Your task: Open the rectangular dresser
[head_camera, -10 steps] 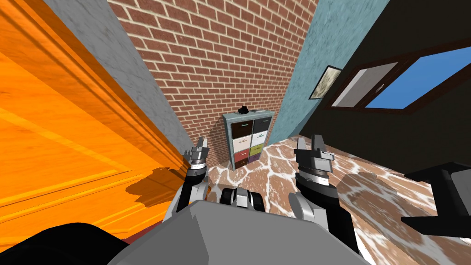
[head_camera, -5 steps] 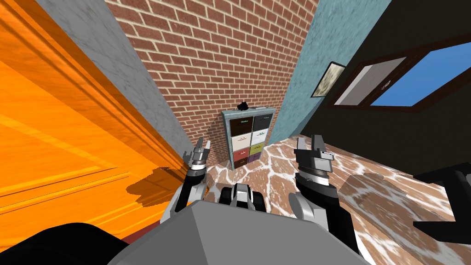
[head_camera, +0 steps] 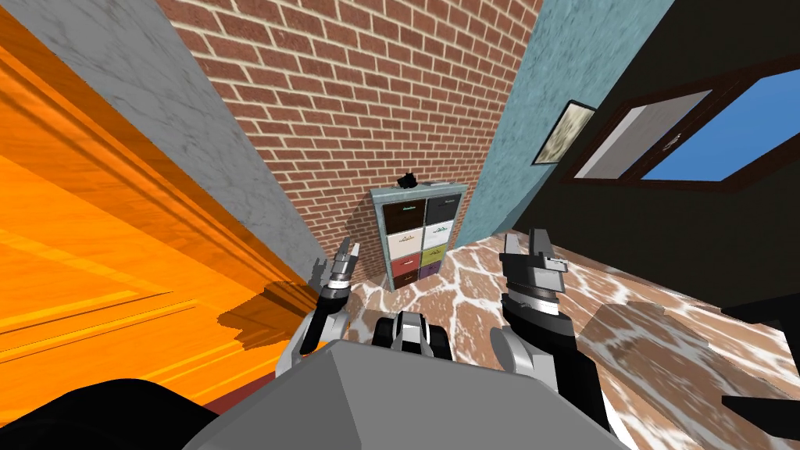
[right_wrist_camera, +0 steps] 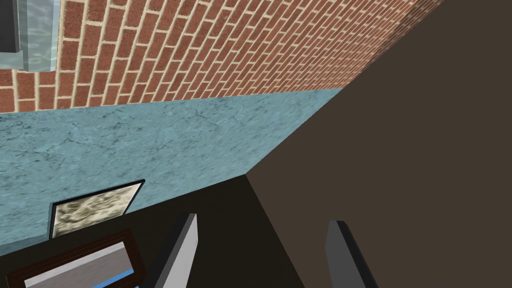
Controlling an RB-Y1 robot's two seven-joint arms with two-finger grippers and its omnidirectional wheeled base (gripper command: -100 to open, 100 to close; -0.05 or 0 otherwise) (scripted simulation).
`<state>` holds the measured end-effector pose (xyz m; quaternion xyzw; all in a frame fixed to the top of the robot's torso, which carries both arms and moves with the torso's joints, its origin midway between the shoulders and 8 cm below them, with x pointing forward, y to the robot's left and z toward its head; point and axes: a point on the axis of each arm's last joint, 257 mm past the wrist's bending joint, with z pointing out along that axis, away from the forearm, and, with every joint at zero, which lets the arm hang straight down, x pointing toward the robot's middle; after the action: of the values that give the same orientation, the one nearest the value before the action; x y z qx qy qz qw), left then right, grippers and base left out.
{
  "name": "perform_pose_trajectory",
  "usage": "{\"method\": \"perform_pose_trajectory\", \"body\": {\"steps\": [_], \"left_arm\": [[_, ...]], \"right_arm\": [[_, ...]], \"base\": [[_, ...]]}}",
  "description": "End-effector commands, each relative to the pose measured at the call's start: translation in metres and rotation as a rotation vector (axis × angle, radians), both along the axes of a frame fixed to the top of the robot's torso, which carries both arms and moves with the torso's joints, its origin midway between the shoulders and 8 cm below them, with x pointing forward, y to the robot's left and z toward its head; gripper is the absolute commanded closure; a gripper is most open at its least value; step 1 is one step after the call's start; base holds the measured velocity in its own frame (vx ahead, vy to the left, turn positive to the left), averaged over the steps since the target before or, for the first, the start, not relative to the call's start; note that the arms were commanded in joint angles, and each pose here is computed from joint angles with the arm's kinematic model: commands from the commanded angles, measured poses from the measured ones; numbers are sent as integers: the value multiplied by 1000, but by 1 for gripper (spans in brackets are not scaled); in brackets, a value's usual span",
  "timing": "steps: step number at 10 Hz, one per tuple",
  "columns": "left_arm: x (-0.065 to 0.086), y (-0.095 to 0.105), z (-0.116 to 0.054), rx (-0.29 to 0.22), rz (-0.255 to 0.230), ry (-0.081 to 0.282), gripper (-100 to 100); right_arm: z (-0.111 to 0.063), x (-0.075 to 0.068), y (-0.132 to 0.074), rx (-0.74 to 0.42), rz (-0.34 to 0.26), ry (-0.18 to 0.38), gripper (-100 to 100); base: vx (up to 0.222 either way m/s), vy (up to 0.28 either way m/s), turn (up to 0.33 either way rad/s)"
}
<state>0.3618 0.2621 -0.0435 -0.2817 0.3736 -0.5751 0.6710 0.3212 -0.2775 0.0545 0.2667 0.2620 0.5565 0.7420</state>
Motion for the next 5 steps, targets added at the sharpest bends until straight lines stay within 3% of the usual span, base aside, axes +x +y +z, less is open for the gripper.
{"method": "perform_pose_trajectory", "body": {"steps": [1, 5], "left_arm": [[7, 7, -21, 6, 8, 37, -100], [17, 18, -52, 4, 26, 93, -100]], "right_arm": [[0, 0, 0, 0, 0, 0, 0], [0, 0, 0, 0, 0, 0, 0]], "base": [[101, -107, 34], [88, -108, 36]]}}
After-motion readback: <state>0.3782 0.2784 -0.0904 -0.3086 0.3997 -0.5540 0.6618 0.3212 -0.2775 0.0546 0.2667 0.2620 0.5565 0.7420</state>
